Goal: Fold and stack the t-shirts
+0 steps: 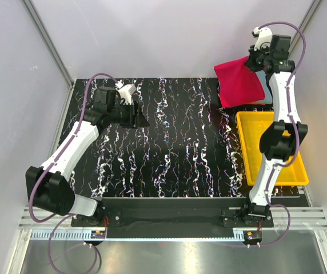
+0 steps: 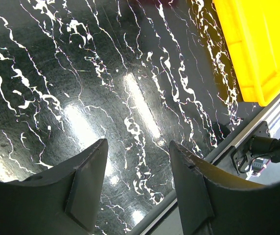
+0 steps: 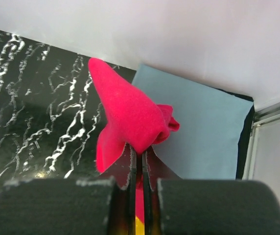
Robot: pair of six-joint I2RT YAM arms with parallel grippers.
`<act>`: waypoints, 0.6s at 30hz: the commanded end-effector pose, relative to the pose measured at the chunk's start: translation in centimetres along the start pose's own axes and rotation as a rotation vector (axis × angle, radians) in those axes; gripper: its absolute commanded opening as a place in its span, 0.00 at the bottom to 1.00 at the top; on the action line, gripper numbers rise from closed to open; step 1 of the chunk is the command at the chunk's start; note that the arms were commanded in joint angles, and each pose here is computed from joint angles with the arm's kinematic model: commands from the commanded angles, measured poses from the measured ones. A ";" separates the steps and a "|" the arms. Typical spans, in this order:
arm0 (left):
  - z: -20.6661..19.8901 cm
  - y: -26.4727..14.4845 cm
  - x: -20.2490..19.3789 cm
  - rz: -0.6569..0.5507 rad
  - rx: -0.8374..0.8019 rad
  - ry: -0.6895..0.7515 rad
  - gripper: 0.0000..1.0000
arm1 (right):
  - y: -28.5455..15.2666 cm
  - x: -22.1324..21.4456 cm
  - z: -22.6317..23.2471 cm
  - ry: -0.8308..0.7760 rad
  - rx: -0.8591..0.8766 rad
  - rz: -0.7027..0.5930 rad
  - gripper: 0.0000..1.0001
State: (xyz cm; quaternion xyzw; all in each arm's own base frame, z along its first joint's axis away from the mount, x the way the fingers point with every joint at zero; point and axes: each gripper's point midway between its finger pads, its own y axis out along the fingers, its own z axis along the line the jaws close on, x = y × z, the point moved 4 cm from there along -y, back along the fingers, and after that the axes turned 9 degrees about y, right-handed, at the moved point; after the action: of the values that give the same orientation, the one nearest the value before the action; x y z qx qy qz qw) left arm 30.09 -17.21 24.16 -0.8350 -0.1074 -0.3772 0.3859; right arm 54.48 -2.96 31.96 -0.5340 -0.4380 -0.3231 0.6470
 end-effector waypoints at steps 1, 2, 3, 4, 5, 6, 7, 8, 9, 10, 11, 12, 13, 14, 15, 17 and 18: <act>-0.1 0.3 0.4 -0.022 -0.027 0.010 0.58 | 0.8 2.8 -2.8 -0.011 0.000 -0.102 0.00; -0.1 0.4 0.3 -0.019 -0.033 0.007 0.58 | 1.1 2.6 -3.6 0.002 -0.001 -0.098 0.00; -0.1 0.4 0.3 -0.017 -0.036 0.006 0.58 | 2.8 1.1 -4.3 0.021 0.003 -0.066 0.00; -0.1 0.5 0.3 -0.016 -0.037 0.004 0.58 | 2.7 1.8 -4.6 0.023 -0.001 -0.077 0.00; -0.1 0.6 0.3 -0.016 -0.040 0.004 0.58 | 2.9 1.6 -5.1 0.026 -0.011 -0.075 0.00; -0.1 0.6 0.2 -0.012 -0.040 0.001 0.58 | 3.9 0.6 -5.7 0.034 -0.024 -0.056 0.00; -0.1 0.7 0.2 -0.010 -0.041 -0.001 0.58 | 4.0 1.1 -6.0 0.027 -0.032 -0.074 0.00; 0.0 0.7 0.2 -0.010 -0.041 -0.001 0.58 | 4.3 1.0 -6.2 0.028 -0.040 -0.076 0.00; 0.0 0.7 0.2 -0.010 -0.043 -0.001 0.58 | 5.0 0.3 -7.0 0.034 -0.057 -0.067 0.00; 0.0 0.8 0.1 -0.007 -0.044 -0.003 0.58 | 4.9 0.9 -7.3 0.035 -0.068 -0.091 0.00; 0.0 0.8 0.1 -0.006 -0.044 -0.003 0.58 | 5.1 0.9 -7.7 0.037 -0.076 -0.098 0.00; 0.0 0.8 0.1 -0.007 -0.044 -0.003 0.58 | 5.6 0.4 -8.5 0.043 -0.100 -0.097 0.00; 0.1 0.9 0.0 -0.003 -0.045 -0.005 0.58 | 5.7 1.0 -8.8 0.040 -0.112 -0.125 0.00; 0.1 1.0 0.0 -0.002 -0.047 -0.006 0.58 | 5.9 1.0 -9.2 0.042 -0.118 -0.132 0.00; 0.1 1.0 0.0 -0.002 -0.047 -0.006 0.58 | 6.4 0.4 -9.8 0.047 -0.120 -0.129 0.00; 0.2 1.1 -0.1 0.002 -0.046 -0.010 0.58 | 6.7 0.5 -10.3 0.051 -0.127 -0.149 0.00; 0.1 1.1 -0.1 0.001 -0.048 -0.009 0.58 | 7.4 -0.2 -10.7 0.054 -0.133 -0.143 0.00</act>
State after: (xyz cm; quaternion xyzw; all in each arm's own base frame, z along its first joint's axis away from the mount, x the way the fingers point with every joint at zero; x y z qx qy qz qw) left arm 30.28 -17.45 22.96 -0.8425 -0.0957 -0.3646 0.3849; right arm 62.03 -10.56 25.43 -0.5479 -0.4003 -0.3688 0.6353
